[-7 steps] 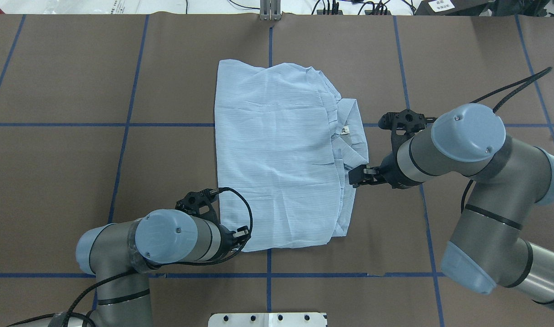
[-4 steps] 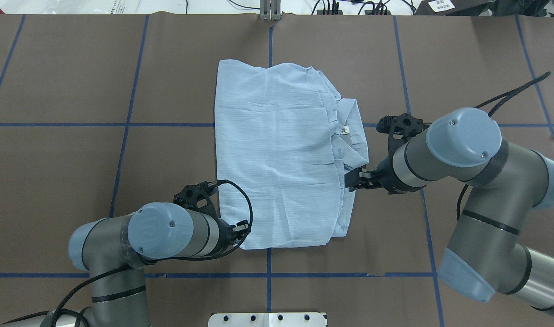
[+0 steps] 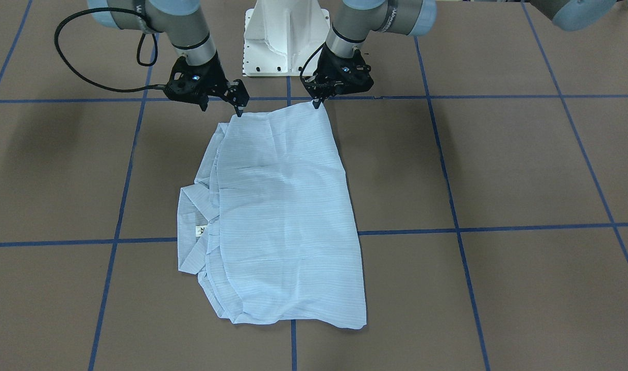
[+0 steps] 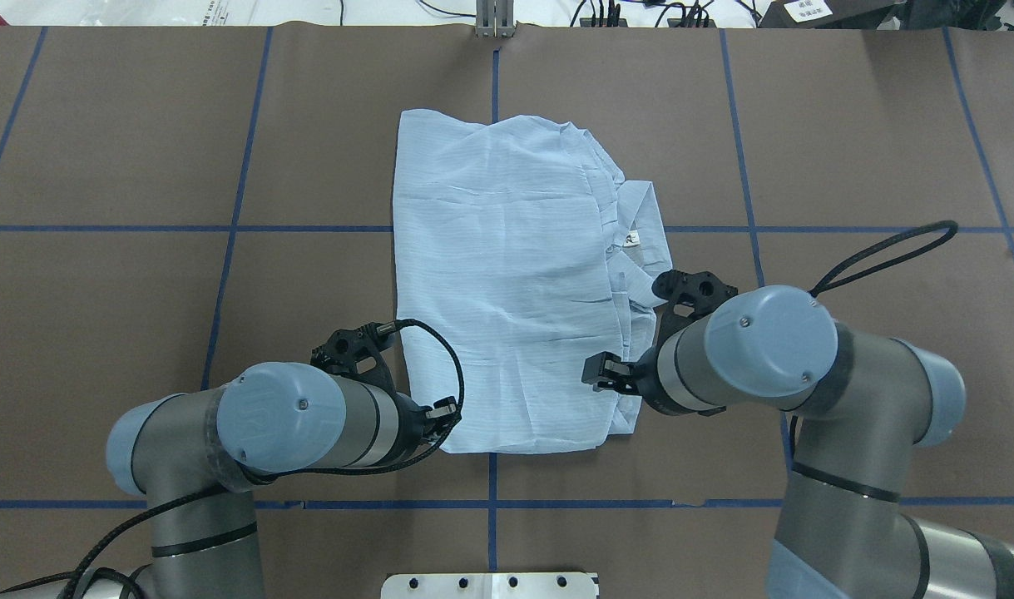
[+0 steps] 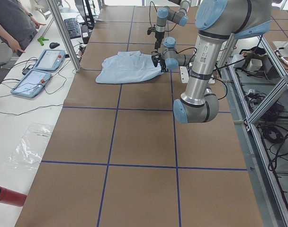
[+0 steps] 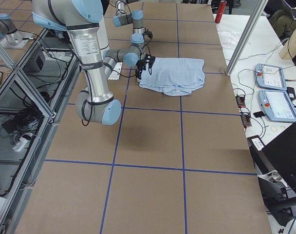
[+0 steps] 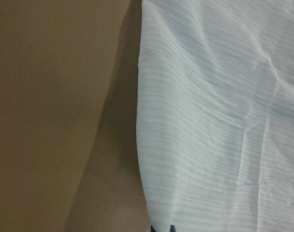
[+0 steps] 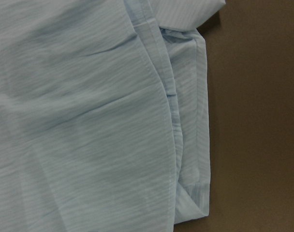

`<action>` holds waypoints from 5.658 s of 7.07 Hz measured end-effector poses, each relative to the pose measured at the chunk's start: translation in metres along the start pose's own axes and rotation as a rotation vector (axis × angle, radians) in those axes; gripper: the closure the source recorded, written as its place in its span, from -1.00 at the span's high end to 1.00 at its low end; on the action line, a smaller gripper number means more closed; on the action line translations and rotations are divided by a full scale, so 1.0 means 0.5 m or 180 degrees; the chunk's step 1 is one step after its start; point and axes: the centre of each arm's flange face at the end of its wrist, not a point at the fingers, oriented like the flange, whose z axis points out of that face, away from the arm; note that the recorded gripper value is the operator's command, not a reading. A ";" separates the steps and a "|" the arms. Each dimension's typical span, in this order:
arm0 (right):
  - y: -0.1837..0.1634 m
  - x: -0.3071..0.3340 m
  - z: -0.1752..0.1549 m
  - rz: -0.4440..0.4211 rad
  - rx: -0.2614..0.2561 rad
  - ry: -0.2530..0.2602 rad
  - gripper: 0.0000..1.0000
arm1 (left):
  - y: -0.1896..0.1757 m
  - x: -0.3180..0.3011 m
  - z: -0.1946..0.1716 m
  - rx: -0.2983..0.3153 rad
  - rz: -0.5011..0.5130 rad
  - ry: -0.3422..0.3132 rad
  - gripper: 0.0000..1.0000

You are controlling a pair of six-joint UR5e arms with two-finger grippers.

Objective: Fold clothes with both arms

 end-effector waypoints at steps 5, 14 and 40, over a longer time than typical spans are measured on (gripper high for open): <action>0.028 -0.059 0.074 0.0408 0.0180 0.0214 1.00 | 0.001 0.002 0.001 -0.0004 0.0015 0.0004 -1.00; 0.019 -0.020 0.141 0.0394 0.0214 0.0440 1.00 | 0.003 0.003 0.008 -0.0011 0.0051 0.0004 -1.00; -0.047 -0.062 -0.129 0.0353 -0.0478 -0.0180 -1.00 | -0.003 0.074 -0.170 -0.0118 0.0317 -0.0229 -1.00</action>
